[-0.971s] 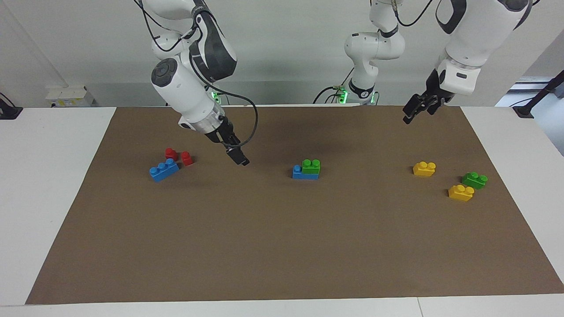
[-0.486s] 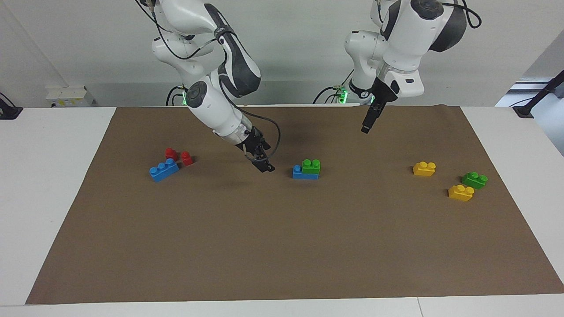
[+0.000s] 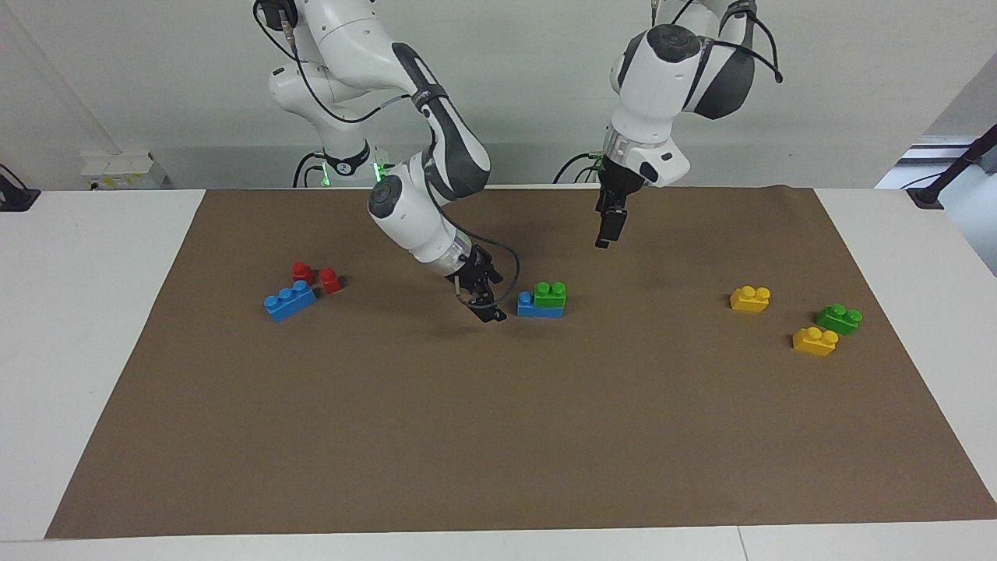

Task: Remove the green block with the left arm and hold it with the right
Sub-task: 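Lower the left gripper over green while the right gripper lowers over blue, then close the left gripper on green while the right gripper closes on blue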

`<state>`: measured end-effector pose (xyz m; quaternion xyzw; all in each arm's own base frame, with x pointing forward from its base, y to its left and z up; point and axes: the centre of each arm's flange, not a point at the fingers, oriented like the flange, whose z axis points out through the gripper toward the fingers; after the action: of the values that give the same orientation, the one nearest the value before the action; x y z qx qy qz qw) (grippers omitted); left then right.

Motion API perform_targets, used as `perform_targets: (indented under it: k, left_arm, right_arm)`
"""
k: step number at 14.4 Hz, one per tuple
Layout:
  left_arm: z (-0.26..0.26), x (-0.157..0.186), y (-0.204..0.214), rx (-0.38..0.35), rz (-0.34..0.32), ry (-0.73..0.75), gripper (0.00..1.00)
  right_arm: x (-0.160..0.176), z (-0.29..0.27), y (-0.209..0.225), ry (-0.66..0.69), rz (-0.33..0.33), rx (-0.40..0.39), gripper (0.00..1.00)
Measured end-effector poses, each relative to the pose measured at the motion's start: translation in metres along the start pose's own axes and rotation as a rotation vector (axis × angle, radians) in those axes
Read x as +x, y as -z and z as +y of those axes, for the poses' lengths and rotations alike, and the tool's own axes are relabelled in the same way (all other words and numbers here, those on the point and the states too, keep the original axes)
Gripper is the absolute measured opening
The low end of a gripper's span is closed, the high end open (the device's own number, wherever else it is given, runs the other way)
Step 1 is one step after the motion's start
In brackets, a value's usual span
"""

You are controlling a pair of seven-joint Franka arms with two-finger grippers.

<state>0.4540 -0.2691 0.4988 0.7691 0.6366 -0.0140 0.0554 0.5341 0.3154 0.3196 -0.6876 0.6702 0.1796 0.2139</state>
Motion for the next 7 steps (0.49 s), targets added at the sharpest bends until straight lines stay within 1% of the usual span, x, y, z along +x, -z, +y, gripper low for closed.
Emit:
perform_targets:
  k: [4,7]
  left_arm:
    - [0.008,-0.03,-0.053,0.011,0.01,0.106,1.0]
    - [0.013,-0.038,-0.077,0.008,0.023,0.152,1.0]
  right_arm:
    - [-0.006,0.011,-0.024,-0.012,0.001,0.015,1.0]
    - [-0.005,0.019,-0.041,-0.022,0.009,0.028,1.0]
